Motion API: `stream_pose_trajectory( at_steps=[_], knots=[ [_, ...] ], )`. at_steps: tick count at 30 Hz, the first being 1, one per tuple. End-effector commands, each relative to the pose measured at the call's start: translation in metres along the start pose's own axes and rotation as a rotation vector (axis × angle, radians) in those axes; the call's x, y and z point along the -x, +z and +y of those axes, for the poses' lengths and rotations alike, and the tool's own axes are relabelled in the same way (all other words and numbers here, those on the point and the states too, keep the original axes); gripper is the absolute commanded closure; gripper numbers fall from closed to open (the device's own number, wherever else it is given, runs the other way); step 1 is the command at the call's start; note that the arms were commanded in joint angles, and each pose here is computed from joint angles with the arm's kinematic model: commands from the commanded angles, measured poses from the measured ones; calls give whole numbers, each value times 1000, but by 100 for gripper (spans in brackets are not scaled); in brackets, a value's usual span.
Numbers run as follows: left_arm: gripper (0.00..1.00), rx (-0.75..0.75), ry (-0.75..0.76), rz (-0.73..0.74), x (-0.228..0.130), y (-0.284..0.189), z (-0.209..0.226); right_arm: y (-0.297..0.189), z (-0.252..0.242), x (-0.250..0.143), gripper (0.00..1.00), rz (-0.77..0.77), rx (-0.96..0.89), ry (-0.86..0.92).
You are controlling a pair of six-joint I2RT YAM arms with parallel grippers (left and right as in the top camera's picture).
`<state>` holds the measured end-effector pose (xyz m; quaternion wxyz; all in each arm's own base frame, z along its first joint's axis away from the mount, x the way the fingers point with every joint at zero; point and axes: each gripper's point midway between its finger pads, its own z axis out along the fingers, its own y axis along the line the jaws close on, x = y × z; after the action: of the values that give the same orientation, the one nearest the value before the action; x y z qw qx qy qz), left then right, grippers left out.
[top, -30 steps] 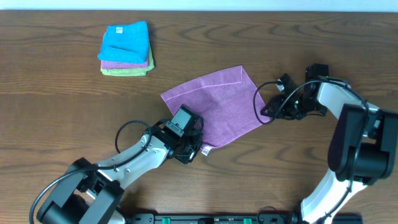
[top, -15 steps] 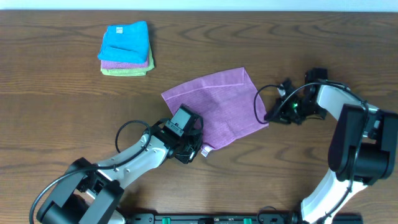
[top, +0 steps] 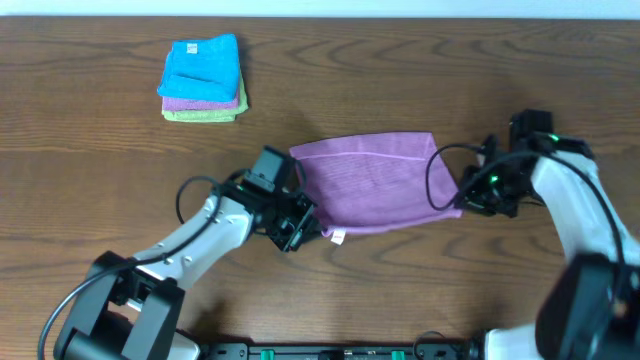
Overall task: Fold the cloth
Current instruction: 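Lift the cloth with both grippers and stretch it apart sideways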
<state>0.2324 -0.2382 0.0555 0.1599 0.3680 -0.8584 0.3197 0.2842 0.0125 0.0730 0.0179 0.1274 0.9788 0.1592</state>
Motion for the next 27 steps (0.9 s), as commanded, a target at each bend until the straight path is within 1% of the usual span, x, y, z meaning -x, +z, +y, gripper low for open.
stream_pose_trajectory(
  at_steps=[1,7,11,14,16,19,22,27],
  knots=[
    [94,-69,108,75,-10,-20,-25,-25,3,4,98,-97,-26,27],
    [94,-119,129,118,-14,-52,-50,-43,14,2,98,-160,-3,48],
    [94,-157,173,83,-11,-77,-74,-46,33,10,98,-209,44,11],
    [94,-213,225,41,-9,-100,-99,-47,56,22,98,-259,113,-53],
    [94,-234,238,17,-6,-111,-109,-50,63,30,99,-295,128,-65],
    [94,-272,264,-13,-2,-129,-122,-65,73,47,98,-367,146,-67],
    [94,-289,264,-31,1,-139,-127,-90,79,64,98,-445,137,-69],
    [94,-292,266,-35,2,-141,-127,-124,90,73,98,-502,133,-95]
  ],
)
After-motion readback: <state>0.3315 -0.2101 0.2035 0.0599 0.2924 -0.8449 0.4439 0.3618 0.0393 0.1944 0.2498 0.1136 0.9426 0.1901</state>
